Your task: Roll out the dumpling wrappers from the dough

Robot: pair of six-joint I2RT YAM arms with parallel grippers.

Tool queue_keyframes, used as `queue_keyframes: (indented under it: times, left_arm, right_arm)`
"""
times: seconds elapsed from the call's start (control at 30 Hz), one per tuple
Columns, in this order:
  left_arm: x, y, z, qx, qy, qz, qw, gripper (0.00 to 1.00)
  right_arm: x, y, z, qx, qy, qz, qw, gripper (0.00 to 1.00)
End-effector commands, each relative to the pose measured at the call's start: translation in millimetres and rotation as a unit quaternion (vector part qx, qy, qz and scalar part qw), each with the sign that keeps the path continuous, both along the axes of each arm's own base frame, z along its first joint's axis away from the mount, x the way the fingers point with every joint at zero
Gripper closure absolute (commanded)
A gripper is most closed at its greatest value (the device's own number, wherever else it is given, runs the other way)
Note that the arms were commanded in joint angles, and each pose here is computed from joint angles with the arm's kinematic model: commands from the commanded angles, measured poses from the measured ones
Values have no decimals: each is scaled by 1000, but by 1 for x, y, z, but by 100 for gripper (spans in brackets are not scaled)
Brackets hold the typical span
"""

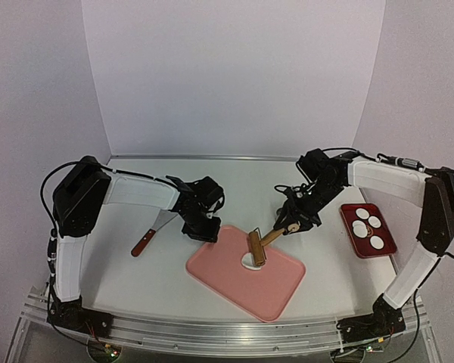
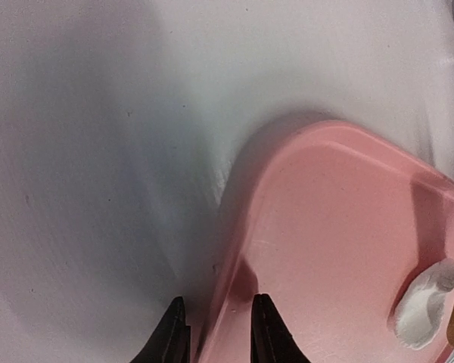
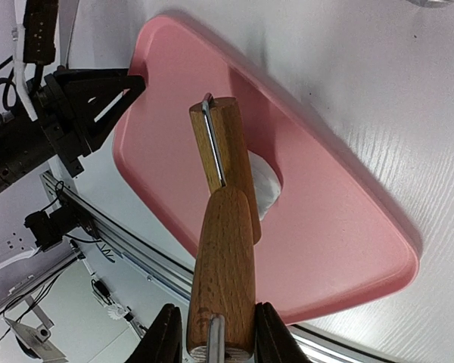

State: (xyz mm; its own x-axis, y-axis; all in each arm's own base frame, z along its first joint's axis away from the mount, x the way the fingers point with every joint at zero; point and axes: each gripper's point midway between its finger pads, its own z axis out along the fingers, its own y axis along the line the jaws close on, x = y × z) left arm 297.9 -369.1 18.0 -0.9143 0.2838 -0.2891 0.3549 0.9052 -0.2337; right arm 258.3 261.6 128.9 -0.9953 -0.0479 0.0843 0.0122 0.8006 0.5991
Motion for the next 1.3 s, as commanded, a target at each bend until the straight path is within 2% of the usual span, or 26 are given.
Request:
queue_keyframes:
  times: [0.0, 0.17, 0.27, 0.7, 0.97, 1.27]
  left_arm:
    - [15, 3, 8, 19, -37, 0, 999, 81]
    - [16, 7, 2, 31, -39, 3, 999, 96]
    - [16, 10, 0, 37, -41, 7, 998, 100]
    - [10, 25, -3, 51, -43, 25, 997, 100]
    - [6, 33, -5, 57, -41, 35, 997, 100]
    - [1, 44, -10, 68, -39, 46, 996, 100]
  right_arm:
    - [-2, -1, -13, -17, 15, 4, 1000, 100]
    - [-3, -3, -22, -30, 27, 8, 999, 100]
    - [-3, -8, -28, -48, 32, 8, 998, 100]
    - [-19, -53, -61, -189, 74, -1, 979, 100]
    - [-28, -72, -77, -237, 90, 3, 967, 100]
    - [-41, -93, -92, -250, 124, -1, 960, 100]
